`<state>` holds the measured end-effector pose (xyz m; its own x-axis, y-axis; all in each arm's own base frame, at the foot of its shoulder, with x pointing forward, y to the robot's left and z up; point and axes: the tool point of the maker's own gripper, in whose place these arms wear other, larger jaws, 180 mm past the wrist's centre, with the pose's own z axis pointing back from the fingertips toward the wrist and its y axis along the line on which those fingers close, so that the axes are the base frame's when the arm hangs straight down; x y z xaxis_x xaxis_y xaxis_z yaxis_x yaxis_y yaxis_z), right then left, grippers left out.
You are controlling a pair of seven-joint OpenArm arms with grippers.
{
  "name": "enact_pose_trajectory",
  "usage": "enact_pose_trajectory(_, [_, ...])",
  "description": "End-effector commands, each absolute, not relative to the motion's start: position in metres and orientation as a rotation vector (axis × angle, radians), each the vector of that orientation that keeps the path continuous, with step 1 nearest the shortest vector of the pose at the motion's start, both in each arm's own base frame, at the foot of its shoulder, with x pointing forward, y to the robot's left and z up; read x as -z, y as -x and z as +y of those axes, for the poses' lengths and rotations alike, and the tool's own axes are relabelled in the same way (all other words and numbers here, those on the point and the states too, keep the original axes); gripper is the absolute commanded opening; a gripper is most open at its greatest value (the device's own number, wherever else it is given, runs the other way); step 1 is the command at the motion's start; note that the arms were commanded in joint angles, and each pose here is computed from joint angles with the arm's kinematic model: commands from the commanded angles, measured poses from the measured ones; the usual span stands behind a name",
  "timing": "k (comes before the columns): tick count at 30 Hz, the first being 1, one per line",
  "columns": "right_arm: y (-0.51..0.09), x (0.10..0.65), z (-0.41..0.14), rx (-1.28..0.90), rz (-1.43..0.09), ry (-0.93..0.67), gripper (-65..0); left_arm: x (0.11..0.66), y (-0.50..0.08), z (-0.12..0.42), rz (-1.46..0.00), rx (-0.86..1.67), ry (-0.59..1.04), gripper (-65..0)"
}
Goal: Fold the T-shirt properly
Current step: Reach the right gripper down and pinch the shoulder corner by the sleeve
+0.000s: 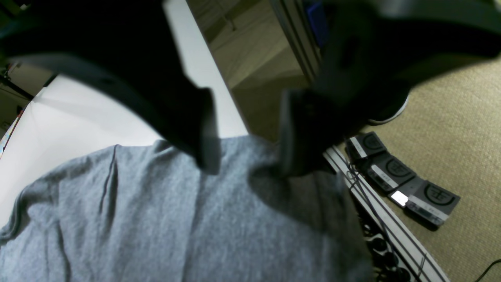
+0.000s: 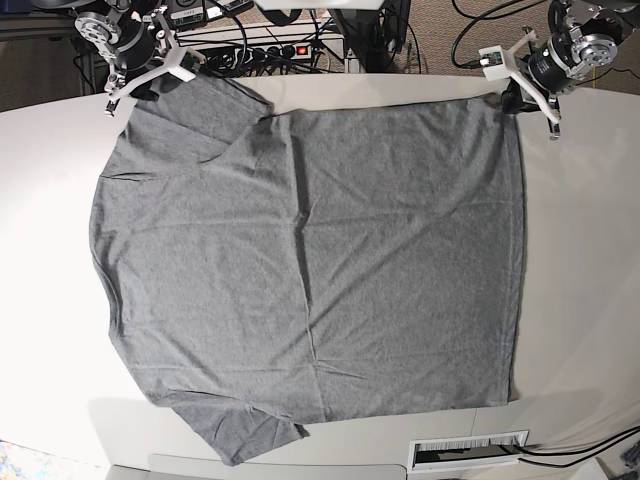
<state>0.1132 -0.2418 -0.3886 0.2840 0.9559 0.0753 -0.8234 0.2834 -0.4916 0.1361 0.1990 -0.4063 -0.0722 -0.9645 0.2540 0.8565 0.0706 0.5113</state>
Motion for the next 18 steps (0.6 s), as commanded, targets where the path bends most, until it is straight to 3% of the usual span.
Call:
enact_pose_trajectory(1, [-0.1166, 0.3843, -0.2435, -1.233, -0.401, 0.406, -46.3, 0.4068, -0.1303, 0.1992, -0.620, 1.536, -0.190, -65.0])
enact_pose_trajectory(4, [-0.1150, 0.3852, -0.2431, -1.221, -0.395, 0.394, -53.5, 0.4069, -0.1302, 0.1991, -0.620, 1.537, -0.190, -65.0])
enact_pose_trajectory(7, [-0.1141, 0.3854, -0.2456, -1.217, -0.382, 0.403, -65.0, 0.4069, -0.1302, 0.1991, -0.620, 1.537, -0.190, -65.0])
enact_pose_trajectory(18, [-0.1075, 0.3877, -0.2521, -1.183, -0.330, 0.404, -64.5, 0.4069, -0.1302, 0.1991, -0.620, 1.536, -0.189, -65.0])
